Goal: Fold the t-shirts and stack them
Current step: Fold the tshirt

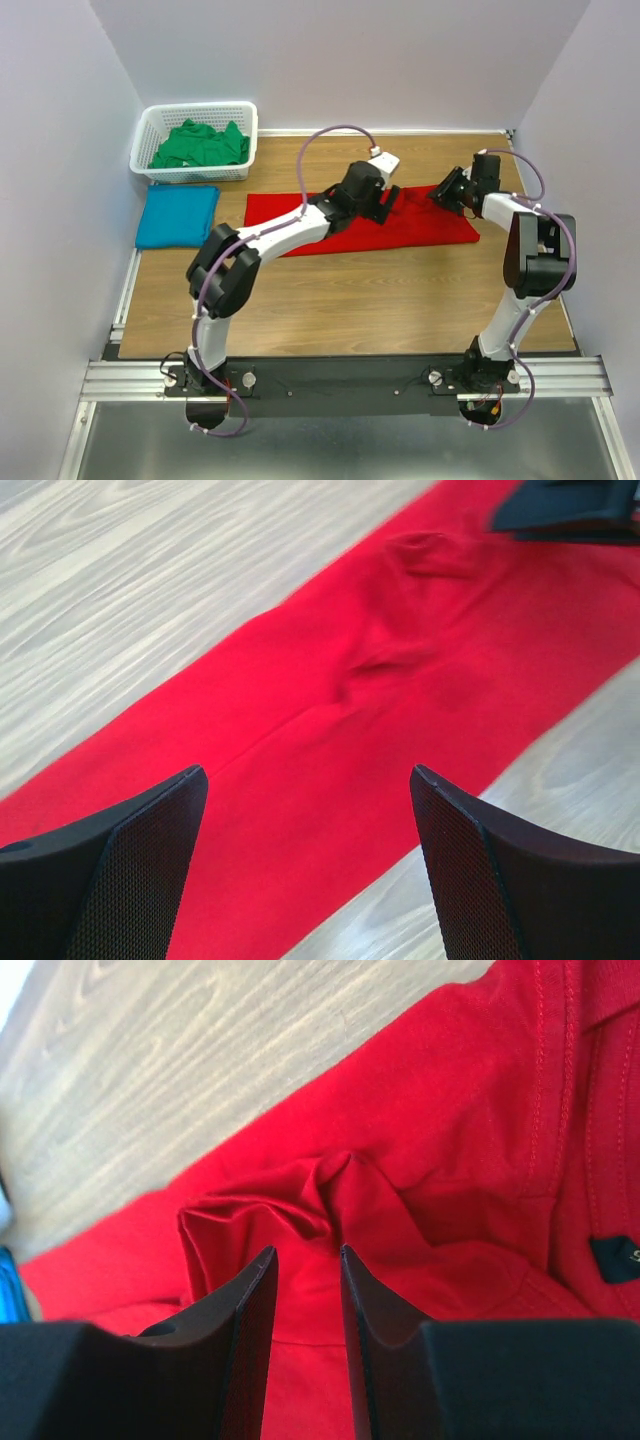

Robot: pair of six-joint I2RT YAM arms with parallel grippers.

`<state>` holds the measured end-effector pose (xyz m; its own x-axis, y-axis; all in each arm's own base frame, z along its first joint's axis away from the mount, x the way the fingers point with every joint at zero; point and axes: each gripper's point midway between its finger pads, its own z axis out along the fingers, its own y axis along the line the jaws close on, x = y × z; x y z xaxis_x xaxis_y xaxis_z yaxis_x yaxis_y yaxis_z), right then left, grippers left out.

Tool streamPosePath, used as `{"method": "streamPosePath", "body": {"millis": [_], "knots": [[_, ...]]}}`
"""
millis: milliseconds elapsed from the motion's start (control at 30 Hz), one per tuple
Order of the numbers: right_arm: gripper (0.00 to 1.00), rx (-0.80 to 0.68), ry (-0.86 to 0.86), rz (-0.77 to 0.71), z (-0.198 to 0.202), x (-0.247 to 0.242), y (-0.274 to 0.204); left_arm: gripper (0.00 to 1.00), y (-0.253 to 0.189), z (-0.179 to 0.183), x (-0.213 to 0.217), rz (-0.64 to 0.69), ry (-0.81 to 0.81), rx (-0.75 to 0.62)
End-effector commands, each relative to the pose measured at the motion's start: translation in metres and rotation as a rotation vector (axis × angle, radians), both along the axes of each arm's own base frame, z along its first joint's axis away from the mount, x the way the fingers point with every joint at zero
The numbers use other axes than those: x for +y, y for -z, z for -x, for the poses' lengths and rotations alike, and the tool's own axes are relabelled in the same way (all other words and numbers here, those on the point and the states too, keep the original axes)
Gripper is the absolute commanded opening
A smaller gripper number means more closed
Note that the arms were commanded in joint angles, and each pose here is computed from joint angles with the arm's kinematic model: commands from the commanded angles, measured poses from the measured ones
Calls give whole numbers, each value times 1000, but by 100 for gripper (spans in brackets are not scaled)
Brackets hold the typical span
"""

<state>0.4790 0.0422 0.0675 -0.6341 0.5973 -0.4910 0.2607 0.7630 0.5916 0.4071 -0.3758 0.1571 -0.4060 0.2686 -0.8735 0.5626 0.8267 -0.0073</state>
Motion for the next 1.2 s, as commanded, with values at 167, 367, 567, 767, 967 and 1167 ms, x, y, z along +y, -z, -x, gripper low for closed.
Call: {"method": "streamPosePath", "body": {"millis": [167,367,567,767,967,1167], "knots": [[40,-47,-157,42,-8,7,5,90,9,-13,-58,-23,115,-56],[40,-35,-196,38,-10,11,17,90,18,-19,-78,-14,152,-49],[36,-41,-226,48,-15,12,23,89,27,-22,-87,-15,169,-43],[9,-86,-242,77,-23,10,9,86,33,-23,-90,-19,176,-38],[1,-148,-279,112,-37,9,-7,77,35,-25,-93,-22,184,-33],[1,-183,-343,152,-52,10,-13,74,38,-29,-90,-30,156,-33]]}}
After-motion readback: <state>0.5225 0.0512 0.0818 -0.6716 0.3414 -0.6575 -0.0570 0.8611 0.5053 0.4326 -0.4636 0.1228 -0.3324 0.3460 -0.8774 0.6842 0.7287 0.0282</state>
